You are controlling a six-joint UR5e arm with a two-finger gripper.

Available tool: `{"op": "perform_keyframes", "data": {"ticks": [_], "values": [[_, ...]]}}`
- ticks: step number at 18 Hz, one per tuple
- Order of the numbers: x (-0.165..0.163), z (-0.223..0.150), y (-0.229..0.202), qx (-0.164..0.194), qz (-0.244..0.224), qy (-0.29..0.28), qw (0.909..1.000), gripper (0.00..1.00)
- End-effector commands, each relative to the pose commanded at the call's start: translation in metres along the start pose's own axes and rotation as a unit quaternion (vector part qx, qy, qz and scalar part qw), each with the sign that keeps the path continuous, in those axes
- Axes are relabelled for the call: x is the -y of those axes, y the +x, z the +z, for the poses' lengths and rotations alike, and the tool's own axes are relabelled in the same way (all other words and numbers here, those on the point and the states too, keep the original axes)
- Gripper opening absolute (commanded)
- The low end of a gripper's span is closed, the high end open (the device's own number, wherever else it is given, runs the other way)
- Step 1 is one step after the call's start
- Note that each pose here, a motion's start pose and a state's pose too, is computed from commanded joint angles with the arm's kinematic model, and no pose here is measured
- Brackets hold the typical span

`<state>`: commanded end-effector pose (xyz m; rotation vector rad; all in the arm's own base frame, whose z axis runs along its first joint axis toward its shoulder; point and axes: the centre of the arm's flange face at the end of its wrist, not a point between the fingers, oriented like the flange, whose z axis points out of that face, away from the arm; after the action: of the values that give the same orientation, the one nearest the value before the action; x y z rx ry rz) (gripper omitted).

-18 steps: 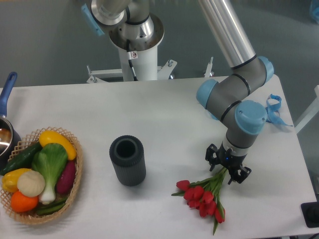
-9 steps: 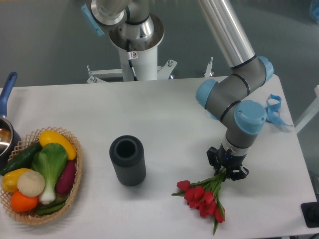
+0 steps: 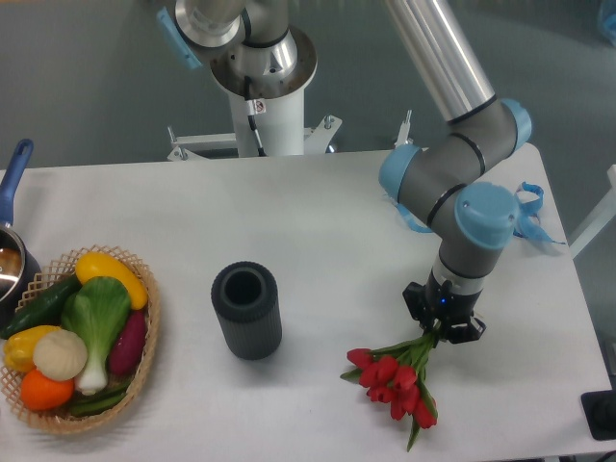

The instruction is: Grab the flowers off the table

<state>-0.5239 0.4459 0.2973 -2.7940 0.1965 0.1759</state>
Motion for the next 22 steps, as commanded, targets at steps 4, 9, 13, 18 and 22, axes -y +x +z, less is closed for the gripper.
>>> {"op": "perform_keyframes", "data": {"ticks": [4,9,13,18,22], "values": [[0.032,-0.073,0.013,0.002,-0.031,0.12,0.9923,0.21],[0.059,-0.147,0.033,-0.012,-0.065,0.236,0.9695,0.21],[0.074,-0.178,0.046,-0.043,-0.056,0.315,0.9465,0.21],[0.07,-0.185,0.043,-0.056,-0.06,0.345,0.9349,0.21],[0.068,-0.186,0.041,-0.055,-0.061,0.347,0.9345,0.21]]}}
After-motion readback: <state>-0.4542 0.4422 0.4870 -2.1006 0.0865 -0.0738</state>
